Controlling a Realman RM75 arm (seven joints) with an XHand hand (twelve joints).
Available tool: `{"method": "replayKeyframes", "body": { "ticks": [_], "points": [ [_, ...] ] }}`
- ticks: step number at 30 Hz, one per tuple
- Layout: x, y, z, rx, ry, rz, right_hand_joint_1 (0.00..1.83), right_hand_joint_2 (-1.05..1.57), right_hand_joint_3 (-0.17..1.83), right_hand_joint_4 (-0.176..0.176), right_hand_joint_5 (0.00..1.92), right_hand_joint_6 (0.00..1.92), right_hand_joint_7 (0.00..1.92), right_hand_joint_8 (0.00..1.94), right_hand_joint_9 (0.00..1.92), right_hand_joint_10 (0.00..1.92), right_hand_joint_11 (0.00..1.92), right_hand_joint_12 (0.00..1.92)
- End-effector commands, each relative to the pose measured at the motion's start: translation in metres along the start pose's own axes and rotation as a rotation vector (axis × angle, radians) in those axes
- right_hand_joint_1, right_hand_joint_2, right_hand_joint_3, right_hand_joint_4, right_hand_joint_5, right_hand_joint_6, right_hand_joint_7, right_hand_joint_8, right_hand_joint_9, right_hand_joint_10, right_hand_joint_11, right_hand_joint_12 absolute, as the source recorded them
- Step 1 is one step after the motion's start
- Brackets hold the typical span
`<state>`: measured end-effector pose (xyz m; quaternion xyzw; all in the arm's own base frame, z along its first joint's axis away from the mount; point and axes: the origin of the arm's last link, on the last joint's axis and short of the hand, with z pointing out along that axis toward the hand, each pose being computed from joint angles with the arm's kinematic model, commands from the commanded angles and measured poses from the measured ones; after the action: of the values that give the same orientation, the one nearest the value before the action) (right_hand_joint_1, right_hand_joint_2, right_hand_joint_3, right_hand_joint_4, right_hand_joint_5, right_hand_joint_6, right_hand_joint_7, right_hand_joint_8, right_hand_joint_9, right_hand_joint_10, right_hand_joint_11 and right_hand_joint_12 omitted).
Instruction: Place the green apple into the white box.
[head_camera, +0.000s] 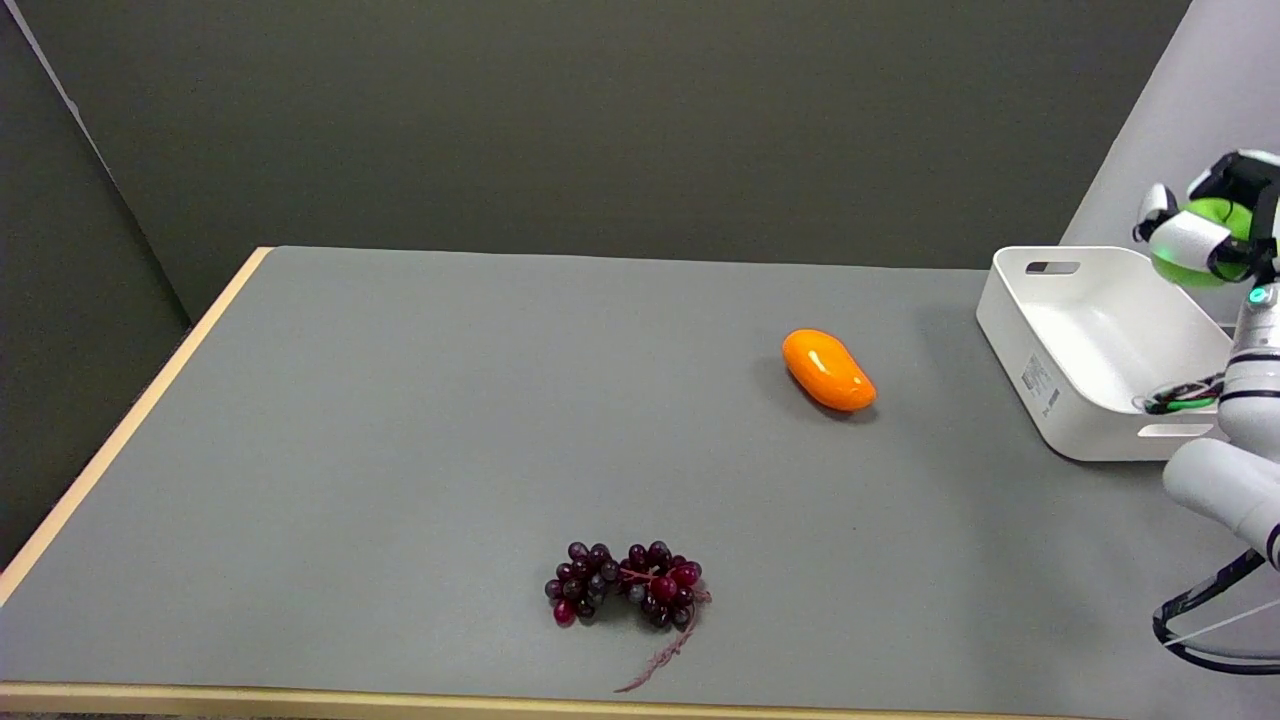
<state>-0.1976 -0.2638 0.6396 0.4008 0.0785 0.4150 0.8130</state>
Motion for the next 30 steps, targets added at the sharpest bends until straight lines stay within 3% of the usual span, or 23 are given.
{"method": "replayKeyframes", "body": {
  "ticks": [1,10,12,15,17,19,21,26,30],
  "points": [
    [-0.013,0.055,-0.022,-0.18,-0.12,-0.124,1.11,0.67,0.96,0.036,1.07,1.92,1.23,1.94,1.35,1.92,1.14,1.92],
    [-0.012,0.047,-0.024,-0.135,-0.098,-0.112,1.11,0.66,0.96,0.035,1.07,1.92,1.21,1.94,1.35,1.92,1.11,1.92],
    [-0.013,0.045,-0.024,-0.127,-0.094,-0.094,1.01,0.74,0.92,0.016,0.97,1.92,1.09,1.94,1.23,1.92,0.81,1.92],
    [-0.014,0.043,-0.024,-0.129,-0.095,-0.021,0.86,0.85,0.81,-0.074,0.84,1.88,0.93,1.92,1.02,1.91,0.51,1.92],
    [-0.015,0.041,-0.024,-0.131,-0.097,0.02,0.7,0.8,0.93,-0.157,0.66,1.39,0.79,1.64,0.8,1.8,0.23,1.92],
    [-0.018,0.04,-0.025,-0.135,-0.11,0.054,0.64,0.8,0.92,-0.105,0.59,1.27,0.75,1.24,0.76,1.51,0.3,1.92],
    [-0.021,0.04,-0.026,-0.142,-0.131,0.086,0.42,0.72,0.98,0.015,0.37,0.75,0.36,0.55,0.22,0.8,0.08,1.28],
    [-0.028,0.039,-0.03,-0.145,-0.174,0.13,0.43,0.69,0.86,0.031,0.21,0.45,0.11,0.28,0.0,0.45,0.0,0.88],
    [-0.032,0.032,-0.033,-0.111,-0.19,0.15,0.4,0.63,0.94,0.035,0.16,0.47,0.05,0.21,0.0,0.25,0.0,0.71]
  ]
}}
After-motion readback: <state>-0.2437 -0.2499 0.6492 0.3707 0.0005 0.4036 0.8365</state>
